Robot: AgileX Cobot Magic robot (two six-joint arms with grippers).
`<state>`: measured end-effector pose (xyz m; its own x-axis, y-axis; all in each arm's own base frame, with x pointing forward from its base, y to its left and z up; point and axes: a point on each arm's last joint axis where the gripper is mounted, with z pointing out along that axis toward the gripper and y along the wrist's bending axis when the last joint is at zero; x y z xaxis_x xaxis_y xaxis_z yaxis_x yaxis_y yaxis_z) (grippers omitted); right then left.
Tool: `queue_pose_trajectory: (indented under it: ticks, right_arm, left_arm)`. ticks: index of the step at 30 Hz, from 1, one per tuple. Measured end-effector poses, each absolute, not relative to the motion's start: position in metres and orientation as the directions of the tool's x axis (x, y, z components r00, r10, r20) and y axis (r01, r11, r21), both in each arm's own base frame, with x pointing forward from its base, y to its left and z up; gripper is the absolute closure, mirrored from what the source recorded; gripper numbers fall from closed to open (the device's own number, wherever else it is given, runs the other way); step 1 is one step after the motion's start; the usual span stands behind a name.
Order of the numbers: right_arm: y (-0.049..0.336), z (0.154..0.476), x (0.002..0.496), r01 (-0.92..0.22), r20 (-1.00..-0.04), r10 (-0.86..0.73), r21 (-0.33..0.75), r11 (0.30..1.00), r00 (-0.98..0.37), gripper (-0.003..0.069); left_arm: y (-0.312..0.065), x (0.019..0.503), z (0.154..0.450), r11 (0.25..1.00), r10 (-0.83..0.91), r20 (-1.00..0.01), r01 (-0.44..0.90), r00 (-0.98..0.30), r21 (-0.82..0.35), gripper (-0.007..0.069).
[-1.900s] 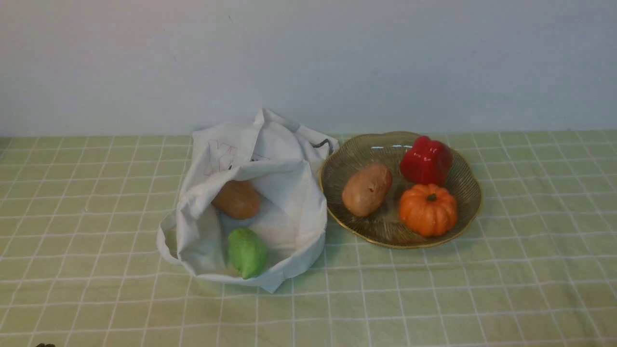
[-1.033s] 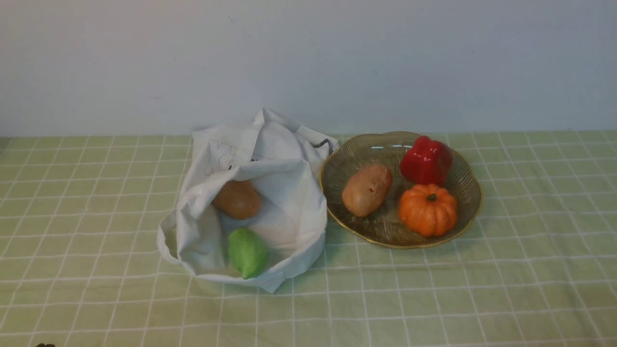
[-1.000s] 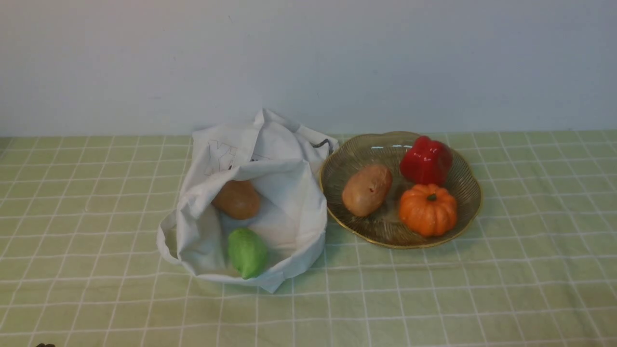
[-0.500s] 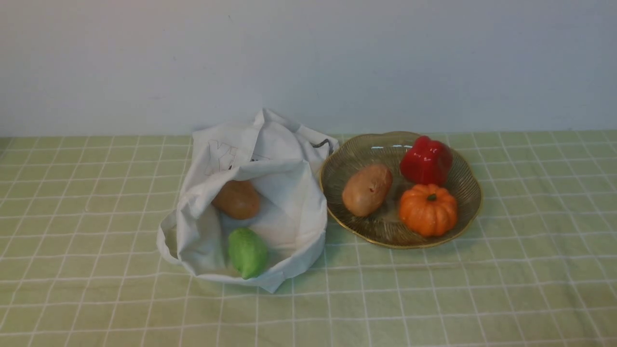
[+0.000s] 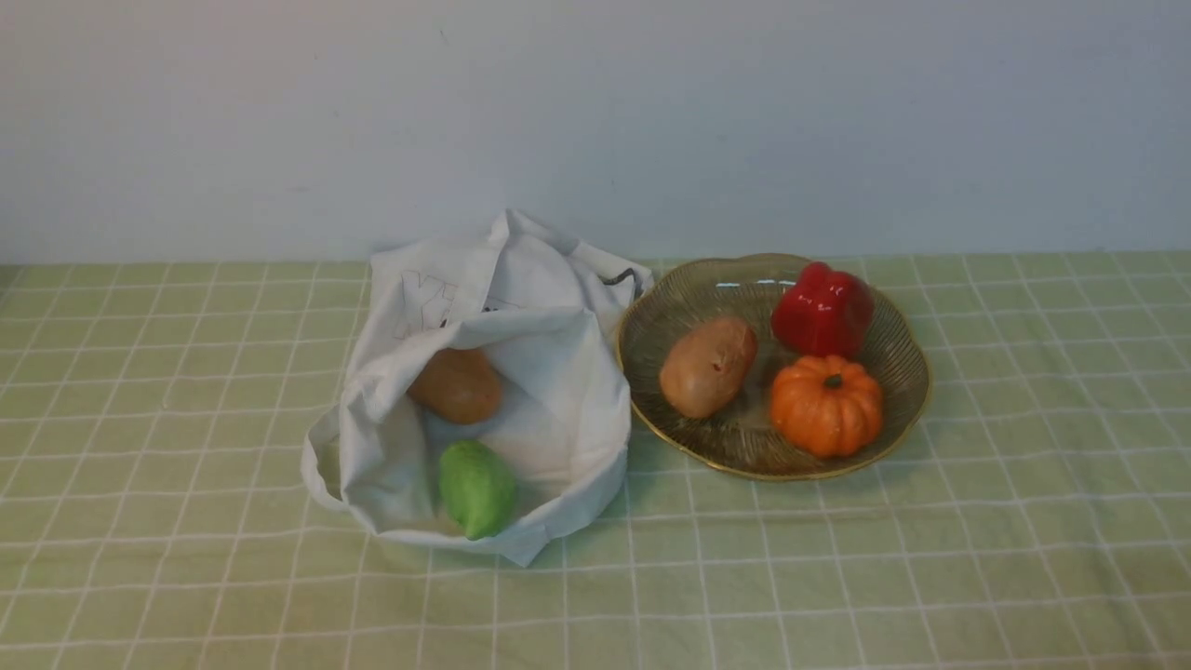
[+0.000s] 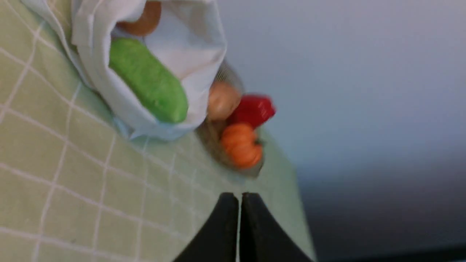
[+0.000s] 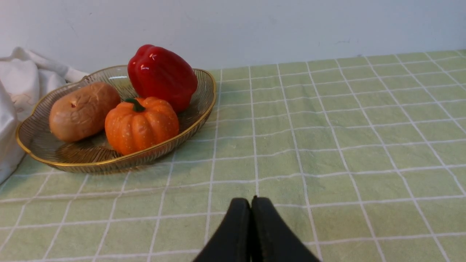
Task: Take vegetables from bag on green coffee tablecloth place on plate.
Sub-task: 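Reach into the cloth bag and grasp the green cucumber with the left gripper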
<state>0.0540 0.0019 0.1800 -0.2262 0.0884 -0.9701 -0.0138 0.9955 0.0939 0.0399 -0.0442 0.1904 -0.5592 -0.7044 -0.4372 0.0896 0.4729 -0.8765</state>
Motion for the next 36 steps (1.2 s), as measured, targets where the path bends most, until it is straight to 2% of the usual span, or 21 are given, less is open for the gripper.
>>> queue_pose_trajectory:
  ticks: [3, 6, 10, 11, 12, 14, 15, 19, 26, 32, 36]
  right_arm:
    - [0.002, 0.18, 0.054, -0.014, -0.97, 0.088, 0.094, 0.995, -0.226, 0.0676]
    - [0.002, 0.18, 0.054, -0.014, -0.97, 0.088, 0.094, 0.995, -0.226, 0.0676]
    - [0.002, 0.18, 0.054, -0.014, -0.97, 0.088, 0.094, 0.995, -0.226, 0.0676]
    - [0.002, 0.18, 0.054, -0.014, -0.97, 0.088, 0.094, 0.995, -0.226, 0.0676]
    - [0.002, 0.18, 0.054, -0.014, -0.97, 0.088, 0.094, 0.995, -0.226, 0.0676]
    - [0.002, 0.18, 0.054, -0.014, -0.97, 0.088, 0.094, 0.995, -0.226, 0.0676]
    - [0.002, 0.18, 0.054, -0.014, -0.97, 0.088, 0.094, 0.995, -0.226, 0.0676]
    - [0.002, 0.18, 0.054, -0.014, -0.97, 0.088, 0.094, 0.995, -0.226, 0.0676]
    - [0.002, 0.18, 0.054, -0.014, -0.97, 0.088, 0.094, 0.995, -0.226, 0.0676]
    - [0.002, 0.18, 0.054, -0.014, -0.97, 0.088, 0.094, 0.995, -0.226, 0.0676]
    - [0.002, 0.18, 0.054, -0.014, -0.97, 0.088, 0.094, 0.995, -0.226, 0.0676]
  left_arm:
    - [-0.048, 0.037, 0.206, 0.584, -0.583, -0.491, 0.085, -0.647, -0.807, 0.063]
    - [-0.048, 0.045, 0.231, 0.679, -0.49, -0.488, 0.035, -0.722, -0.733, 0.063]
    - [-0.045, 0.07, 0.265, 0.831, -0.302, -0.4, -0.034, -0.866, -0.555, 0.063]
    - [-0.045, 0.072, 0.267, 0.837, -0.298, -0.401, -0.035, -0.866, -0.547, 0.063]
    - [-0.043, 0.091, 0.279, 0.886, -0.229, -0.345, -0.048, -0.91, -0.461, 0.063]
    - [-0.041, 0.103, 0.285, 0.906, -0.204, -0.328, -0.051, -0.922, -0.419, 0.063]
    - [-0.04, 0.127, 0.294, 0.932, -0.172, -0.313, -0.051, -0.934, -0.359, 0.063]
    - [-0.044, 0.172, 0.305, 0.945, -0.112, -0.279, -0.016, -0.954, -0.326, 0.063]
    - [-0.07, 0.226, 0.31, 0.911, 0.021, -0.242, 0.118, -0.97, -0.395, 0.063]
    - [-0.115, 0.244, 0.303, 0.901, 0.173, -0.192, 0.234, -0.966, -0.367, 0.063]
    - [-0.153, 0.258, 0.292, 0.914, 0.255, -0.16, 0.292, -0.953, -0.282, 0.0629]
